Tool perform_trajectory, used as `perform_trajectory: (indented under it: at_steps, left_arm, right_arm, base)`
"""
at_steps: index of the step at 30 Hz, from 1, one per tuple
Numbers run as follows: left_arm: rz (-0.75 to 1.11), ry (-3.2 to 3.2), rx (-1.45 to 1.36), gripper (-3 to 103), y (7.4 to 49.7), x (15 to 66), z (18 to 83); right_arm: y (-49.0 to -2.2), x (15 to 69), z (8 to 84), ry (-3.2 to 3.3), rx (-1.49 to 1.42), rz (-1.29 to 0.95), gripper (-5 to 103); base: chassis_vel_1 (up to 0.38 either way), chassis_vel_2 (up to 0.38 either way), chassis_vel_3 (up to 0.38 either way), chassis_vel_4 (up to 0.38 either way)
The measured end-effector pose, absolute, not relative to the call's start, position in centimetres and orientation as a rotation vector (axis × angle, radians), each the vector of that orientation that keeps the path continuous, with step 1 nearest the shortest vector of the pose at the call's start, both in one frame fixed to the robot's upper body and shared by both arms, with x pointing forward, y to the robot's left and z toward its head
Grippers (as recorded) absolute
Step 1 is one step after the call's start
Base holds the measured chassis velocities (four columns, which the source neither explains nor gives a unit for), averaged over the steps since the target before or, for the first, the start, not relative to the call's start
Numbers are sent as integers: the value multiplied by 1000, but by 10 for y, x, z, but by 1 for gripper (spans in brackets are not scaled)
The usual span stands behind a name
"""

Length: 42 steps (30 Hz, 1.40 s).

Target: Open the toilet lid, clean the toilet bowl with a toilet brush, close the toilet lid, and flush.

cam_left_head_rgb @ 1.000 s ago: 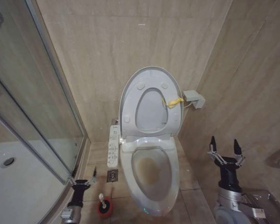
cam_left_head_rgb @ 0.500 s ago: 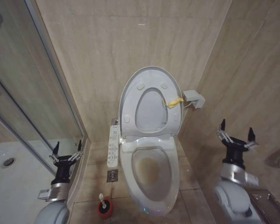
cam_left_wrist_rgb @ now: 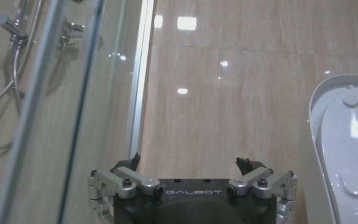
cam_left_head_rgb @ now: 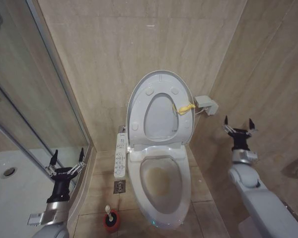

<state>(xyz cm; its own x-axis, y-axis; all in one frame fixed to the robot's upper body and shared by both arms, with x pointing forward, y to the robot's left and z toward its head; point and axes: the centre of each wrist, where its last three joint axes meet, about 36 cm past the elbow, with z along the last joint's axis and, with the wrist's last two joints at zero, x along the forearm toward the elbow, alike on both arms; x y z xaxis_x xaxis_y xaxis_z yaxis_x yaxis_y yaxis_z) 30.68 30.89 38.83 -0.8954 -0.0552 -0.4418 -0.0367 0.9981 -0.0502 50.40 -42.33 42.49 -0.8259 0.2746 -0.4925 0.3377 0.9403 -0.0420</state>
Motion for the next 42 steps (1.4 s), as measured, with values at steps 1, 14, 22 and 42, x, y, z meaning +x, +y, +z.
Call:
perform_trajectory:
  at_steps: [1, 14, 22, 42]
  left_arm:
    - [-55, 2682, -68, 100, 309, 306, 388]
    - [-58, 2671, -133, 100, 309, 290, 381]
    - [-59, 2669, -130, 100, 309, 288, 383]
    - [-36, 2652, -173, 100, 326, 301, 388]
  right_arm:
    - [-423, 509, 427, 2596, 427, -170, 100]
    - [-378, 595, 429, 2593, 96, -11, 100]
    - [-359, 616, 422, 2613, 84, 35, 100]
    - [-326, 507, 435, 2484, -36, 237, 100]
  base:
    - [0, 0, 0, 0]
    - [0, 0, 0, 0]
    - [0, 0, 0, 0]
    - [0, 0, 0, 0]
